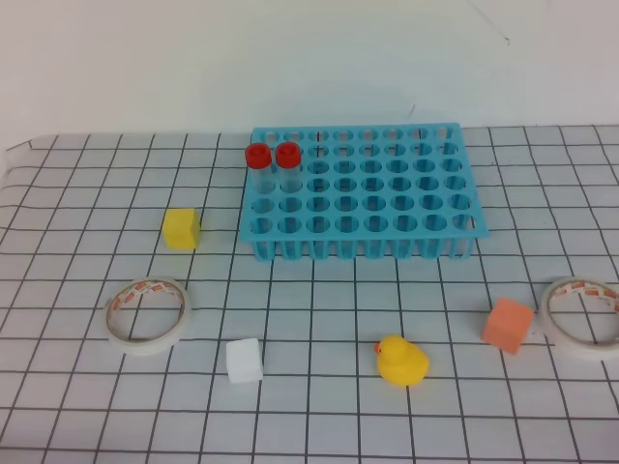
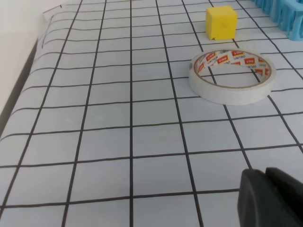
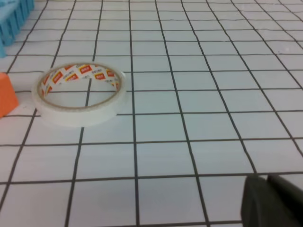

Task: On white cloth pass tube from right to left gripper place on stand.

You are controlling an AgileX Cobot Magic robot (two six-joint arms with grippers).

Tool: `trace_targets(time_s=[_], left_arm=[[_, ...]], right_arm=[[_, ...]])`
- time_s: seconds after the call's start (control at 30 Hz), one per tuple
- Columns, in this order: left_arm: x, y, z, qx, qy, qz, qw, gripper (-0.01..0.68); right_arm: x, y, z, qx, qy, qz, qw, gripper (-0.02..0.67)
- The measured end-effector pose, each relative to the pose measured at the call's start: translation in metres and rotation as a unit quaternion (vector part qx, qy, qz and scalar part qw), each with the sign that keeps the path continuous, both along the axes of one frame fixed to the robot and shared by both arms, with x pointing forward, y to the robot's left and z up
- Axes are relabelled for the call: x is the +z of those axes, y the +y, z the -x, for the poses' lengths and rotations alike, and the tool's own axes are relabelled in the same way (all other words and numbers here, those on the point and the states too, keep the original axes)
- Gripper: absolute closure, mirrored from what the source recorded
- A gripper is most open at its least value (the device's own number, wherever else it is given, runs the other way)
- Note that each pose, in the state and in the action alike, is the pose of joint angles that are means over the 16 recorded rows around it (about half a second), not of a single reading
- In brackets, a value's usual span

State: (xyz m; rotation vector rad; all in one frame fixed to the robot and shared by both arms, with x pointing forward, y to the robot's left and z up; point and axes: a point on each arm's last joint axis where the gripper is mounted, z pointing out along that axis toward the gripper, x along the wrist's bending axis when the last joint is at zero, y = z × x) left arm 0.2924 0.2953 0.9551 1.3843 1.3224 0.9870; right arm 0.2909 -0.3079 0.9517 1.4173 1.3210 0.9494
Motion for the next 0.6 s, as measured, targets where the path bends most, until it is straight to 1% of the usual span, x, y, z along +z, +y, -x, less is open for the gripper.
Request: trace_targets(time_s=[0.6], left_arm=[[0.0, 0.0, 0.0, 0.0, 0.0, 0.0, 1.0, 0.673]], right_arm=[[-0.0002, -0.0005, 0.0001, -0.001, 0.001, 0.004, 1.0, 0.65]])
